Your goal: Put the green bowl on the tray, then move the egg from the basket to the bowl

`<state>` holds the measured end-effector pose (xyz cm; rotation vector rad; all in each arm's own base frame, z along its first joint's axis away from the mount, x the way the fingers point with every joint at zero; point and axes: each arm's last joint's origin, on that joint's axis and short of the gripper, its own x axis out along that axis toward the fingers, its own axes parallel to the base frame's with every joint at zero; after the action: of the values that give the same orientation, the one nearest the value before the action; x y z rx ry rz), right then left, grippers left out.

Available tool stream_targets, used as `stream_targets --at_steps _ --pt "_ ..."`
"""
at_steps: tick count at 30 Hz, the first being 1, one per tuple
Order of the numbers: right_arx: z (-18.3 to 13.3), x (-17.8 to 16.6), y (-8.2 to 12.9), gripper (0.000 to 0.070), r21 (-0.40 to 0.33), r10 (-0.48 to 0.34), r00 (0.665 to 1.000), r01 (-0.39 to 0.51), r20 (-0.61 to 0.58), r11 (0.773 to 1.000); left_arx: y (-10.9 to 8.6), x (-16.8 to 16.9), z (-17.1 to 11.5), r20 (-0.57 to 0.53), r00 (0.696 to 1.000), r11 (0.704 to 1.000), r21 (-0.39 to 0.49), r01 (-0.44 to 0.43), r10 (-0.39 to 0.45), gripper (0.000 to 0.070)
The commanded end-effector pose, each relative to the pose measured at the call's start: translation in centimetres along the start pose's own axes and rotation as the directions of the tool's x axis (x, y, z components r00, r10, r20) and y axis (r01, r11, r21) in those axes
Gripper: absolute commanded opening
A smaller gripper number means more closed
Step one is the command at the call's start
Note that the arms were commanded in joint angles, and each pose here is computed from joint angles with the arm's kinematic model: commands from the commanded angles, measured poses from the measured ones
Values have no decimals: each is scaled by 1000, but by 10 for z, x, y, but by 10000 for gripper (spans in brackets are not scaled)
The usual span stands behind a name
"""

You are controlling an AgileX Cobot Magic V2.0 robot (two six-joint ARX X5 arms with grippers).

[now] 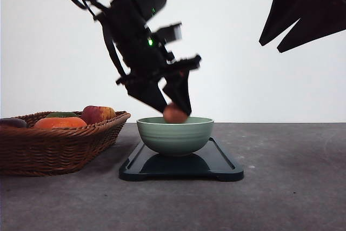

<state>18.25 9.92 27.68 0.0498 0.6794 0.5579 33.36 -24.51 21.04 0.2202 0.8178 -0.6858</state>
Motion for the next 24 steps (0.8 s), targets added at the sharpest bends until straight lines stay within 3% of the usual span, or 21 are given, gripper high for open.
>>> stream_targets --at_steps 1,24 --pt "0 2 1 225 8 3 1000 -3 -11 1000 -5 8 2 3 1000 1000 22 3 -3 228" --pt "-1 2 1 225 10 1 1000 -1 -22 1000 -7 31 -13 -85 996 1000 23 -9 11 230"
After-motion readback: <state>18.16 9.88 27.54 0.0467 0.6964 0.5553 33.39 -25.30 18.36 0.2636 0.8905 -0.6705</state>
